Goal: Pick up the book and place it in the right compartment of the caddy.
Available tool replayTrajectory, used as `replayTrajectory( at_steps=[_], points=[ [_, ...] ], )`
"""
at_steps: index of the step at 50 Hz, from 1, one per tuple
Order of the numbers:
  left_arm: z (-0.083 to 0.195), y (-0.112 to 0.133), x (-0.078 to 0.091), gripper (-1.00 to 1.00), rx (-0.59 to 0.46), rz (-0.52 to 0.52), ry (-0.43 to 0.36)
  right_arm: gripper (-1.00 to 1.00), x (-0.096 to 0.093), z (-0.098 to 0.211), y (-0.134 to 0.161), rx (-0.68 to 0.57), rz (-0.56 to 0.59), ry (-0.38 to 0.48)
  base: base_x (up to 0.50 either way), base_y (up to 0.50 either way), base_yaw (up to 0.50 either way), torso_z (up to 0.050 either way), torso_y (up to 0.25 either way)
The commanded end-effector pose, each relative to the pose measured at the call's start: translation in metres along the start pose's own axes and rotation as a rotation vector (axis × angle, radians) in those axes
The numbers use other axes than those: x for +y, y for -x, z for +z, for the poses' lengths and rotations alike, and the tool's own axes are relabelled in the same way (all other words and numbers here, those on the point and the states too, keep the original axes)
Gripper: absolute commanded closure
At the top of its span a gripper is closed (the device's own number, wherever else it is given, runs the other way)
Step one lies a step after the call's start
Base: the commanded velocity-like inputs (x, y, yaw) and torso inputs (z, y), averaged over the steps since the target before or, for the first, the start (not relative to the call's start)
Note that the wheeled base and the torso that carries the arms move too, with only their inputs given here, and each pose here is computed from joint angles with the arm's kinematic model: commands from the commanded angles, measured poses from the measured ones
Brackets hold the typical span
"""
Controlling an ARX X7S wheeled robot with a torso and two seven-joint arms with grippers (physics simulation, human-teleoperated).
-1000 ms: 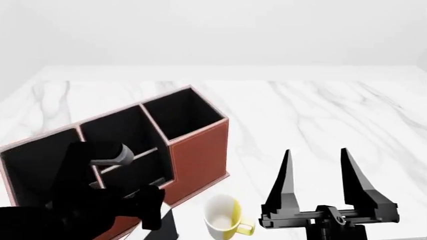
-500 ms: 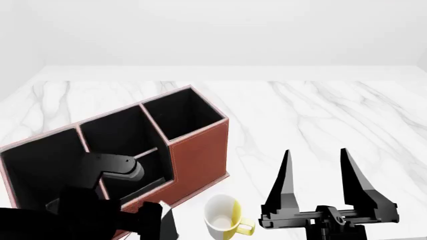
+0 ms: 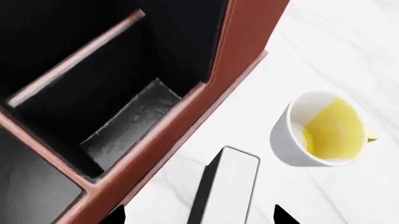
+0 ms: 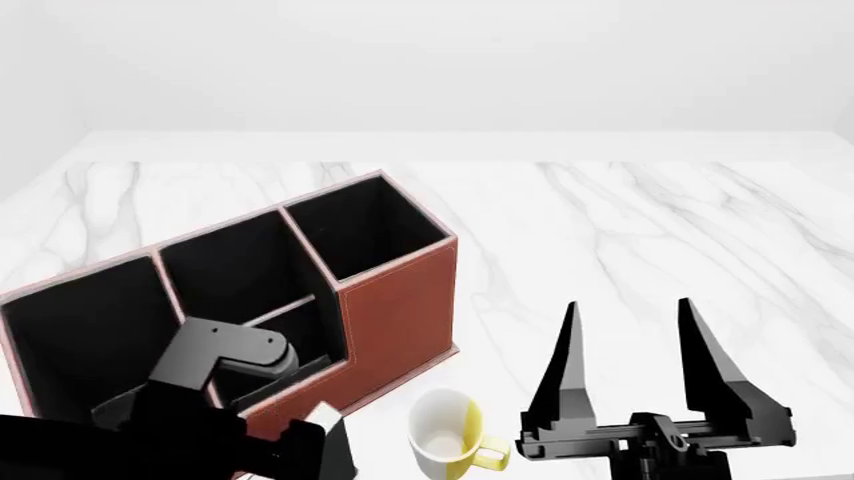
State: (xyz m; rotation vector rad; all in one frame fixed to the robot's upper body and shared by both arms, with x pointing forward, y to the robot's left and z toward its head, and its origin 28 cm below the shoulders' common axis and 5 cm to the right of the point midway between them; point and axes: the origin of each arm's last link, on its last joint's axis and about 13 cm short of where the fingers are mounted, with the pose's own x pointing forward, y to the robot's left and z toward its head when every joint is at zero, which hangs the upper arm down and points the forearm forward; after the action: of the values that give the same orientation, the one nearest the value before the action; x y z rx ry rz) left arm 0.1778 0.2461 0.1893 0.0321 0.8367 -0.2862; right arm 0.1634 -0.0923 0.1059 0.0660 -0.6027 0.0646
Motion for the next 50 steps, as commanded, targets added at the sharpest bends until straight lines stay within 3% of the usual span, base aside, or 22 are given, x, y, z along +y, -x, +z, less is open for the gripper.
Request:
replayTrajectory(
  at_steps=[1, 31, 50],
  points=[
    [0.004, -0.006, 0.0, -1.0, -0.024, -0.009, 0.016, -1.0, -0.001, 0.0, -0.002, -0.01, 0.004, 0.016, 0.0, 0.0, 0.0, 0.0, 0.0],
    [-0.001, -0.019, -0.007, -1.0, 0.019, 0.005, -0.086, -1.0, -0.002, -0.001, -0.001, -0.008, 0.005, 0.013, 0.0, 0.0, 0.0, 0.0, 0.0],
    [-0.008, -0.032, -0.005, -1.0, 0.054, 0.009, -0.092, -1.0, -0.001, -0.002, -0.001, -0.004, 0.007, 0.014, 0.0, 0.0, 0.0, 0.0, 0.0]
  ],
)
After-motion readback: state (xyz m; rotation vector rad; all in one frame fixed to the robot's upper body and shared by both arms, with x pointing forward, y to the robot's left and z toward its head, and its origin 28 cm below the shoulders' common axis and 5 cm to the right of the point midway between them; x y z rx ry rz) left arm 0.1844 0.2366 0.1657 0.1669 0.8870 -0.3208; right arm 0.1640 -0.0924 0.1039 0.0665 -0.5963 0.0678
